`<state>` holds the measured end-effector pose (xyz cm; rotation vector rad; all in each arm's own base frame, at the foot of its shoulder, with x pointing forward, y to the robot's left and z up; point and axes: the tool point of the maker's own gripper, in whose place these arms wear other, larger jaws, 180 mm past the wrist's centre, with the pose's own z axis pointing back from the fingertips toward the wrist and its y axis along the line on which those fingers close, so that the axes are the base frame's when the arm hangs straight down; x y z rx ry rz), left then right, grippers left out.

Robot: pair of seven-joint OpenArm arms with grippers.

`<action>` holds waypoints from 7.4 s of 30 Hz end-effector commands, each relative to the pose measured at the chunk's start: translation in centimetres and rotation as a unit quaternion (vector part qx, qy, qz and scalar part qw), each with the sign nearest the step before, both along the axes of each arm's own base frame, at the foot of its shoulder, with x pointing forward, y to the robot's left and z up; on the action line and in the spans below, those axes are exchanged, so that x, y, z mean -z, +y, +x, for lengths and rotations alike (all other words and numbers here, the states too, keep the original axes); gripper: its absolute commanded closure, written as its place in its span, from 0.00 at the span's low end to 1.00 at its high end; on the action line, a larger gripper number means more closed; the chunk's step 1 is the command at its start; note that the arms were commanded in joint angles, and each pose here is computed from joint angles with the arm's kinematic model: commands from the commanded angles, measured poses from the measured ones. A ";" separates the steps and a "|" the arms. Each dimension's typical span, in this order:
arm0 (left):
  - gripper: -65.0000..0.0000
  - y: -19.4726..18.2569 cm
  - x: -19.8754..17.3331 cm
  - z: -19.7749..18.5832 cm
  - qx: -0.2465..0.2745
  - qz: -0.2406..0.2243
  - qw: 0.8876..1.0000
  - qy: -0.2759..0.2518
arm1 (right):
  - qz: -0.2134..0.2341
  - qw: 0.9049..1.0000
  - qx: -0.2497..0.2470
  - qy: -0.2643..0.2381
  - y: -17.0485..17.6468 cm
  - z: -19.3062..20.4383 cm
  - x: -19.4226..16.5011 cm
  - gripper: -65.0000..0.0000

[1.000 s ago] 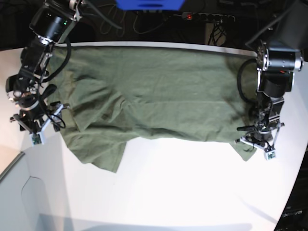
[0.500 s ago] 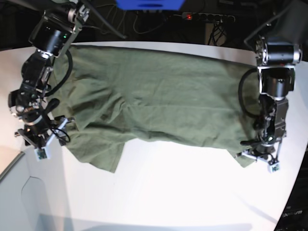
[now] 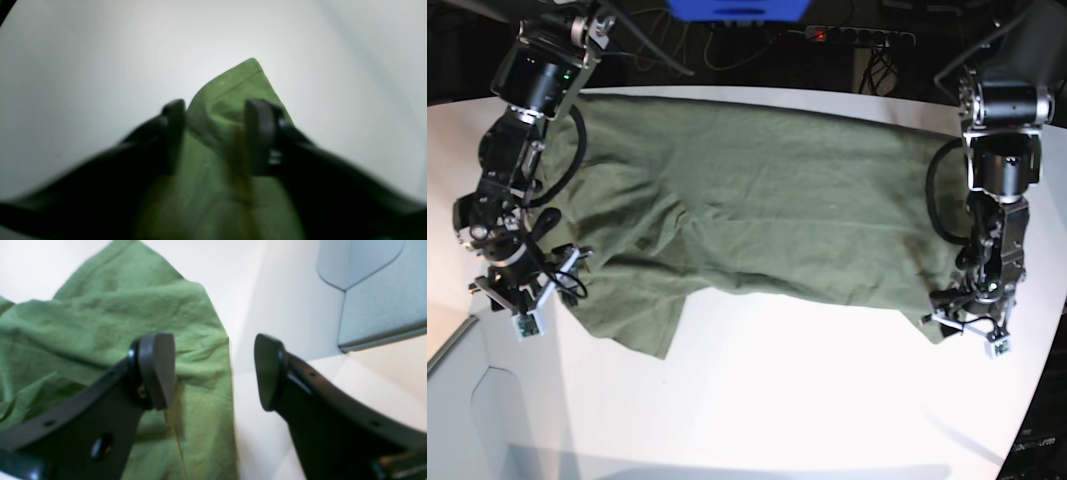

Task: Layout the t-shirt on the table in an organized manner, then fold the t-shirt properly
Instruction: 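Grasp the shirt's opposite edge corners with both grippers, then lift and fold the grasped edge over toward the other edge with both grippers, then hold the folded shirt and adjust both grippers along its edge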

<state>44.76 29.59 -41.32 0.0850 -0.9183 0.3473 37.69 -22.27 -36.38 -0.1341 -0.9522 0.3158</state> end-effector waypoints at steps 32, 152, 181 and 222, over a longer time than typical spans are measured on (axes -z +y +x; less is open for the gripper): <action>0.47 1.1 3.0 -0.5 -0.031 -0.021 0.998 0.058 | -0.008 1.000 0.002 -0.020 -0.9 0.2 -1.1 0.42; 0.70 -2.6 2.2 -16.1 -0.026 -0.099 0.995 0.019 | 0.112 0.987 0.101 -0.056 -4.0 -13.9 4.2 0.70; 0.57 3.7 -2.2 -9.7 -0.063 -0.078 0.995 -0.014 | 0.085 0.989 0.092 -0.082 -4.1 -7.8 -0.9 0.59; 0.78 0.0 5.5 -9.4 -0.025 -0.033 0.990 0.131 | 0.093 0.984 0.088 -0.127 -4.1 -3.9 -3.9 0.59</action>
